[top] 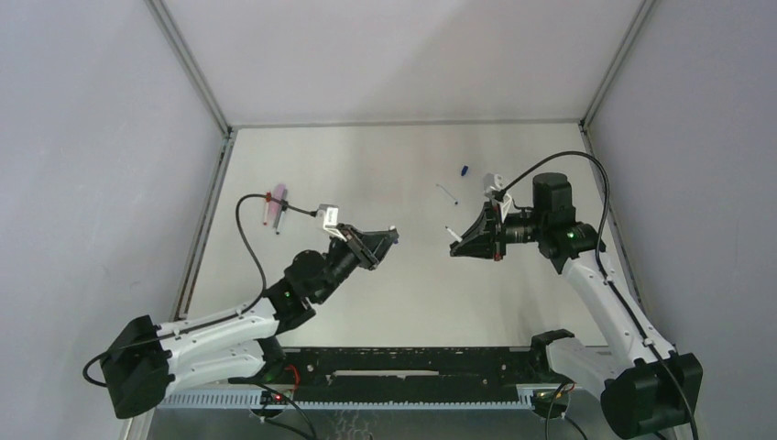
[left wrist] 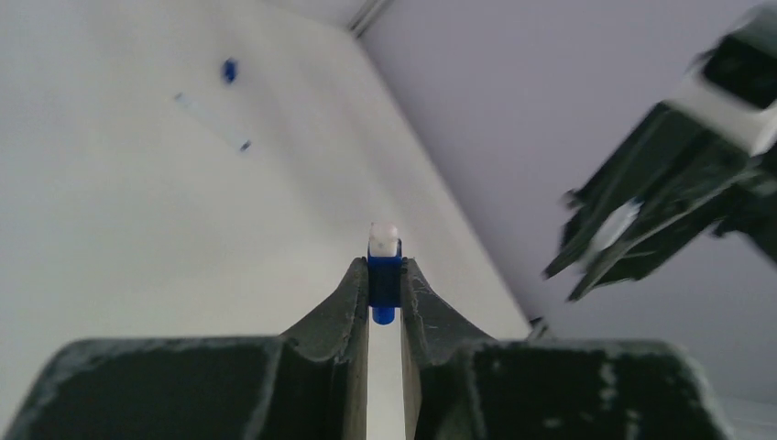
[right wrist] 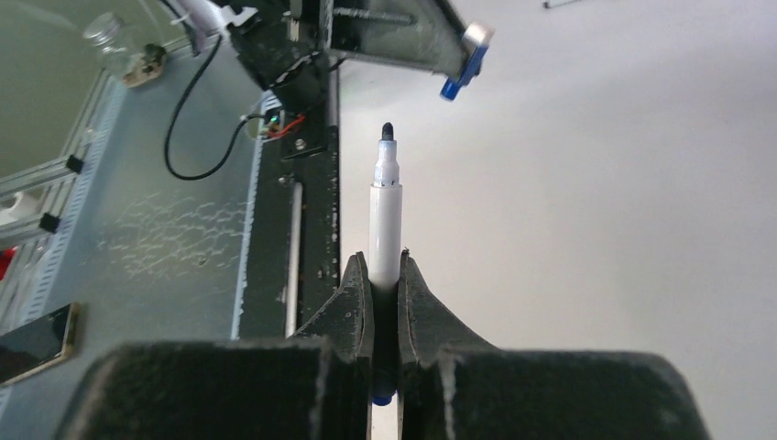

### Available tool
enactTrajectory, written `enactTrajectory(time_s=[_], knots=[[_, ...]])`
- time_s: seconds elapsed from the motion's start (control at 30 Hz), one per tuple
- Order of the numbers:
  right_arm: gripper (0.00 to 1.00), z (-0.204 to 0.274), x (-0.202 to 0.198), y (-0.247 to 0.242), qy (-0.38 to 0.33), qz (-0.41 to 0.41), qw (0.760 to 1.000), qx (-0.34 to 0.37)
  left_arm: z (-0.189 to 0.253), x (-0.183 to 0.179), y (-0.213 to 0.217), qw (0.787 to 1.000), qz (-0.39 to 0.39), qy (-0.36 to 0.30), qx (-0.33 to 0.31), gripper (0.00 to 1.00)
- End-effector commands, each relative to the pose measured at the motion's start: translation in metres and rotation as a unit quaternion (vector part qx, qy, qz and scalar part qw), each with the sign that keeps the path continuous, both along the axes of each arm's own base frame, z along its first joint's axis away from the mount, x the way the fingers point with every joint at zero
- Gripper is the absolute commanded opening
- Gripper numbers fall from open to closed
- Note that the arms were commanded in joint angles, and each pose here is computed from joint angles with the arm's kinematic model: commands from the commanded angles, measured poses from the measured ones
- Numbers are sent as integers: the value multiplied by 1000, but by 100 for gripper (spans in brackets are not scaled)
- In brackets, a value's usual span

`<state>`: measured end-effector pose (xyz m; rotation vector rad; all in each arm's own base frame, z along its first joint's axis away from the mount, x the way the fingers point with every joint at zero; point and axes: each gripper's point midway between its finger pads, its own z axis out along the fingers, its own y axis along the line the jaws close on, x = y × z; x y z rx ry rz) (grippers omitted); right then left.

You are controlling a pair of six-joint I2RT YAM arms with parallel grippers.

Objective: Insert the pens into the pen caps
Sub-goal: Pick up the pen cap from the center of the board, then insert the pen cap onto the pen.

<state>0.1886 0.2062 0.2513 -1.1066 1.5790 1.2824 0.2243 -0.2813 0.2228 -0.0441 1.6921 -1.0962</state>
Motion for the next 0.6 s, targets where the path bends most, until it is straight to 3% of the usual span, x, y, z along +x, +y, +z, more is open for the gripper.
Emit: enactTrajectory(time_s=[0.0,0.3,0.57], knots=[[0,22,-18,9,-32,55,998,24,82,-16,-3,982,-38,-105,-150,0],[0,26,-22,20,-3,65,997,33,141,-27,-21,948,-52,-193,-248,0],[0,25,-17,24,7,47,999,26,149,-24,-49,945,-58,-191,-260,0]])
